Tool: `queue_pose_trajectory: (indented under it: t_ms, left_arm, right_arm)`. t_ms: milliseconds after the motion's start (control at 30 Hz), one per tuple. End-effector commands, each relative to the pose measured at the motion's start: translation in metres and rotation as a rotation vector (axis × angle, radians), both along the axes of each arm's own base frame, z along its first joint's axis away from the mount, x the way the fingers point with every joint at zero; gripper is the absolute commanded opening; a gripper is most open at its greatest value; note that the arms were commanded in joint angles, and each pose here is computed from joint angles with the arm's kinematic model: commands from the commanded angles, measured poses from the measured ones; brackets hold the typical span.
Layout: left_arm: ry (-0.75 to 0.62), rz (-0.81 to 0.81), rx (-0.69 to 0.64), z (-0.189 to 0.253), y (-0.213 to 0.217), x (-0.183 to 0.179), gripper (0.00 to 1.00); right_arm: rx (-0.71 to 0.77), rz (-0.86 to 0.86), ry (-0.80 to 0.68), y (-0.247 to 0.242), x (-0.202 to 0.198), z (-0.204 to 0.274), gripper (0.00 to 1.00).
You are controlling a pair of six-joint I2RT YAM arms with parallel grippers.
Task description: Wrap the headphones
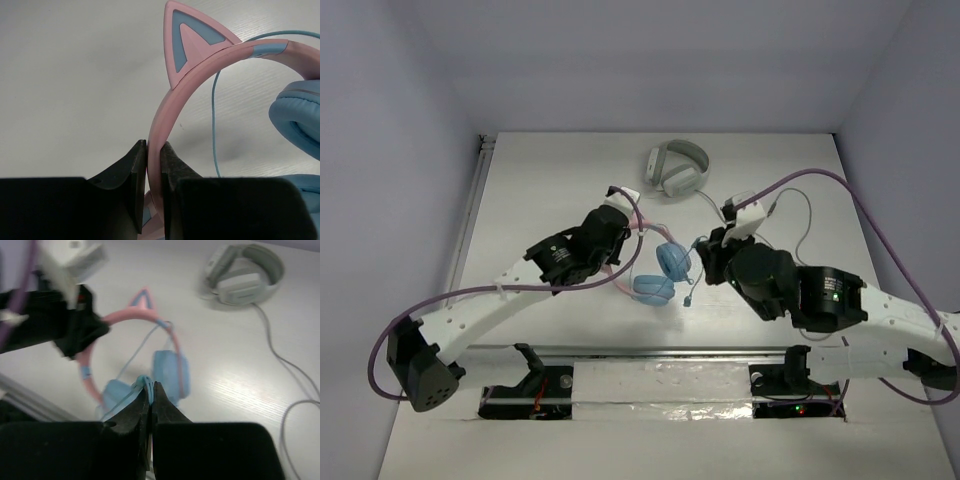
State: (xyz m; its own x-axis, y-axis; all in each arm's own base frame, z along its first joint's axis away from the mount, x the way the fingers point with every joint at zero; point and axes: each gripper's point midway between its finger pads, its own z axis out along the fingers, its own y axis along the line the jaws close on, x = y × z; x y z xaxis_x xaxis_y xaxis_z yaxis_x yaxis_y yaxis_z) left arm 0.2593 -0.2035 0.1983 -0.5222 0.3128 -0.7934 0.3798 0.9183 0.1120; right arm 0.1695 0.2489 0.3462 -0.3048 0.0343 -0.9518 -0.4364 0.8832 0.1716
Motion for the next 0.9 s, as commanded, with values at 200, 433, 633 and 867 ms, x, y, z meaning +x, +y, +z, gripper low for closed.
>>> queue_pose_trajectory:
  t_ms: [200,433,633,867]
  left_arm:
    - [-0.021,-0.090,-0.119,0.028,-0.002,-0.021,0.00]
    - [-0.002,-0.194,-0.187,0.037,-0.012,-0.040,0.00]
    - [-0.033,-0.325,-0.345,0.081,-0.032,-0.059,0.00]
    - [-0.139,-0.331,-0.528,0.149,-0.041,-0.059,0.00]
  right_arm:
    - [-0.092,-0.185,-0.083,-0.041,0.063,-0.006,0.00]
    - [-0.084,-0.210,-0.082,-0.036,0.095,-0.019,0.00]
    - [-0.031,-0.195,-0.055,-0.032,0.110,-0.039,0.00]
    - [0.124,-0.066,0.007,-0.006,0.093,-0.076,0.00]
